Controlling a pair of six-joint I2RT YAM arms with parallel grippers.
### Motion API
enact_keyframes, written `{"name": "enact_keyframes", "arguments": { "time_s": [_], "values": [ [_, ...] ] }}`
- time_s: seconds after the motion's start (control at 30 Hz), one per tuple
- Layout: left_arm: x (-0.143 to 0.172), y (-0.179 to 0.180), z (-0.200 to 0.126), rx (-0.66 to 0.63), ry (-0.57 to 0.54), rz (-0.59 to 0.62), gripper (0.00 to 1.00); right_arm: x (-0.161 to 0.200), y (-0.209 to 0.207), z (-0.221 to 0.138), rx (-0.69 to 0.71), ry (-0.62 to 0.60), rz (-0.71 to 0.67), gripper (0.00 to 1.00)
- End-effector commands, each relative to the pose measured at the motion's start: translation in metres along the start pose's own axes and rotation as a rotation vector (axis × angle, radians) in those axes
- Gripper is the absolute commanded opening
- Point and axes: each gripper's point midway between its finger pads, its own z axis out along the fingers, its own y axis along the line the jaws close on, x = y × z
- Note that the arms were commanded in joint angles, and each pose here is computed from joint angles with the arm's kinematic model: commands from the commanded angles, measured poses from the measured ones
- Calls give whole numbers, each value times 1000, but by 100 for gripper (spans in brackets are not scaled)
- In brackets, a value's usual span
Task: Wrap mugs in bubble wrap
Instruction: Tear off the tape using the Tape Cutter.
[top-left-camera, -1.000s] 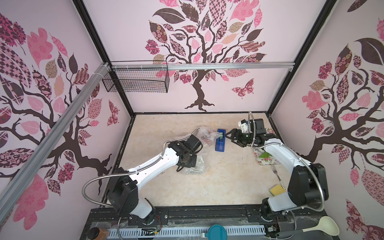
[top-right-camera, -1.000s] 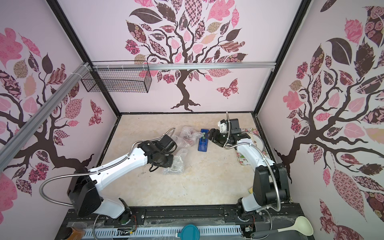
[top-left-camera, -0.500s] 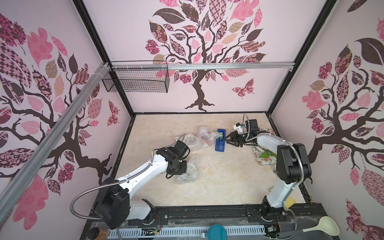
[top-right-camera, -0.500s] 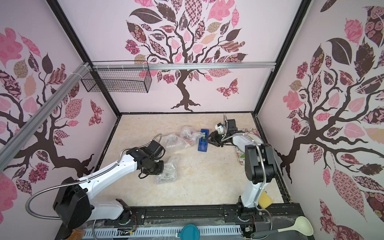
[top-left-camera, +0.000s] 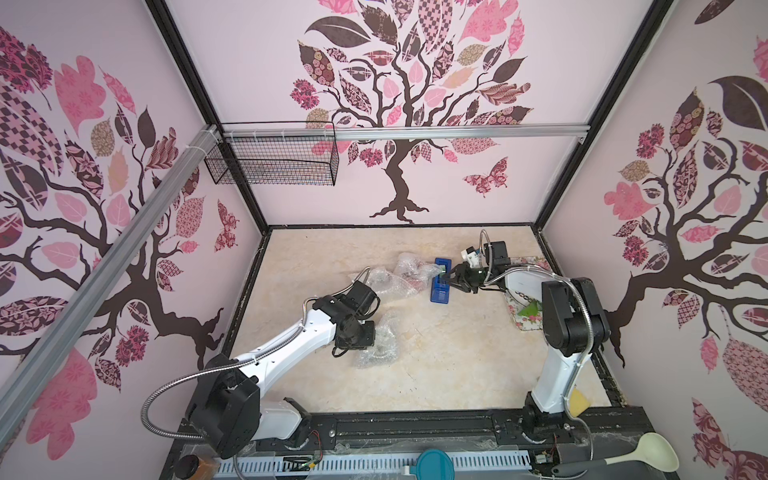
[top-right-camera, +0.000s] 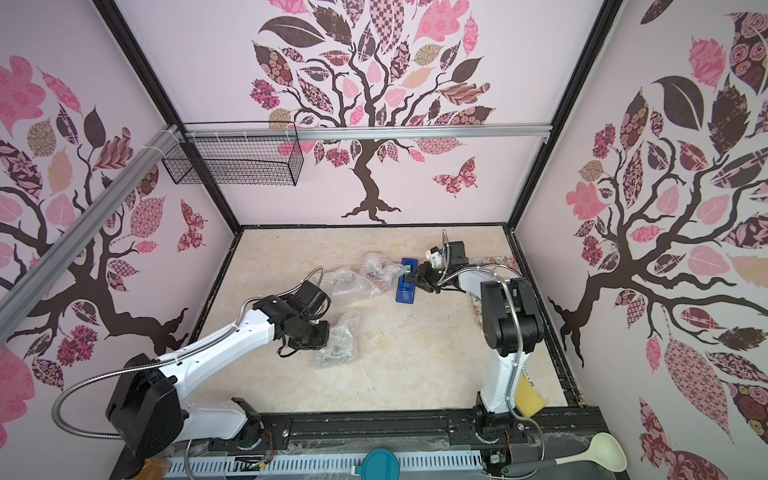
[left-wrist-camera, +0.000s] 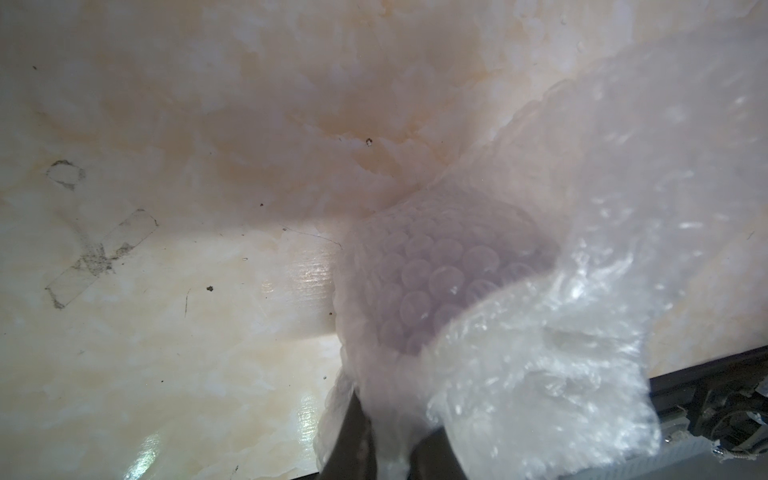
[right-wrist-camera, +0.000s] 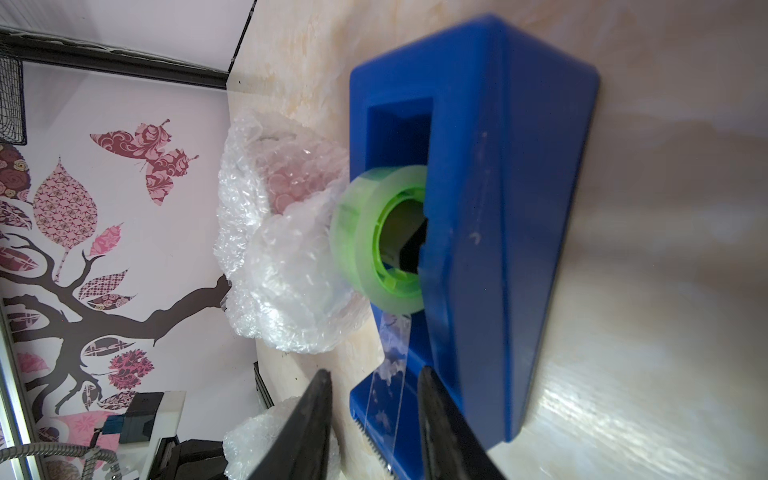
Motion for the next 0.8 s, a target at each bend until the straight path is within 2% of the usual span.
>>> {"name": "enact_keyframes", "arguments": {
  "time_s": [0.0,0.4,0.77],
  "values": [
    [-3,-3,2,26,-18,-5,0,2,-9,10,12,12,7,37],
    [-6,-4,3,26,-19,-7,0,13,-21,15,35,39,36,37],
    [-5,-5,2,33,-13,-7,0,28,-25,29,-42,33,130,34]
  ]
}}
